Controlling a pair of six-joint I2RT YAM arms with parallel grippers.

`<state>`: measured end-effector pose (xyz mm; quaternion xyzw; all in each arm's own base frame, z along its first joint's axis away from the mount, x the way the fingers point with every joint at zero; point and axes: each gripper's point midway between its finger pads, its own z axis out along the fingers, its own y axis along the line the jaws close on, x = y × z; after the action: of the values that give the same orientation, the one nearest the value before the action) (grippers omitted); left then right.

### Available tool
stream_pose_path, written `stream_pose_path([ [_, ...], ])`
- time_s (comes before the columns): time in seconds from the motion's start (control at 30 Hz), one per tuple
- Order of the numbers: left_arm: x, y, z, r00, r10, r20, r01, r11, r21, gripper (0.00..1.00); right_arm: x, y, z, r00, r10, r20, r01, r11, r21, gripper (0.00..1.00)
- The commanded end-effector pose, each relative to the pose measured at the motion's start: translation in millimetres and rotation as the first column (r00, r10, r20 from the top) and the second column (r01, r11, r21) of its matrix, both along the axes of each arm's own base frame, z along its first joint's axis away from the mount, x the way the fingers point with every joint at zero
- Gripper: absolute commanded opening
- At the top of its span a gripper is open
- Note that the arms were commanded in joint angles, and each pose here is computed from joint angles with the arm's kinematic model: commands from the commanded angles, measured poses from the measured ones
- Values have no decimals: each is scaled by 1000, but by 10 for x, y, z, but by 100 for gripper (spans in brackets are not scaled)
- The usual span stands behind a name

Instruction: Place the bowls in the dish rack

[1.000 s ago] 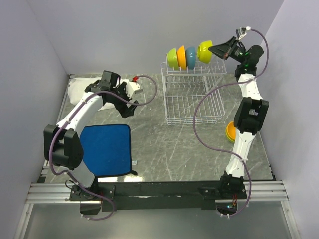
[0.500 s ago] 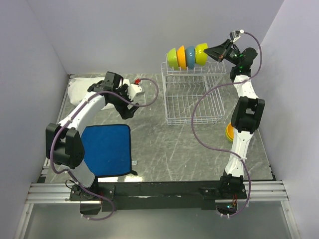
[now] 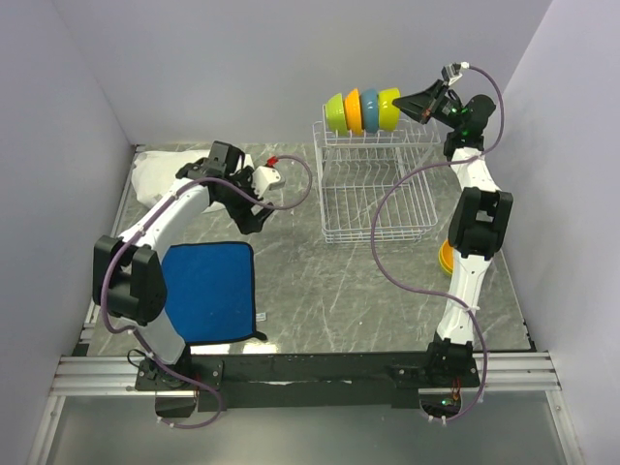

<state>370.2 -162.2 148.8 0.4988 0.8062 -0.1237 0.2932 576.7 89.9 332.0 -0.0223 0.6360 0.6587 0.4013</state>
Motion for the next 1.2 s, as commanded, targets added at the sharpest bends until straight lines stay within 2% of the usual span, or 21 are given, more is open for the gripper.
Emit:
stream_pose_path([
  [0.0,76,-98,113,999,-25,33,25,1000,-2,97,52,19,-15,999,-11,33,11,1000,-1,0],
  [0.43,49,-155,71,1000,-27,-1,27,1000,14,97,114,78,-112,999,14,52,-13,1000,-19,0],
  [0.5,80,-182,80,1000,-27,7,27,1000,13,97,129,93,-118,999,16,38,-15,1000,-20,6],
  [0.53,95,-189,67,1000,-26,6,26,1000,15,97,130,102,-84,999,17,50,-16,1000,-25,6],
  [0.6,117,-227,75,1000,-28,11,28,1000,11,97,91,123,-43,995,38,89,-34,998,-46,0],
  [0.77,113,-273,60,999,-39,7,39,999,10,97,35,154,46,988,67,141,-58,996,-73,0],
  [1.17,78,-359,39,998,-59,5,58,998,30,97,43,155,-223,988,127,91,-118,989,-94,0],
])
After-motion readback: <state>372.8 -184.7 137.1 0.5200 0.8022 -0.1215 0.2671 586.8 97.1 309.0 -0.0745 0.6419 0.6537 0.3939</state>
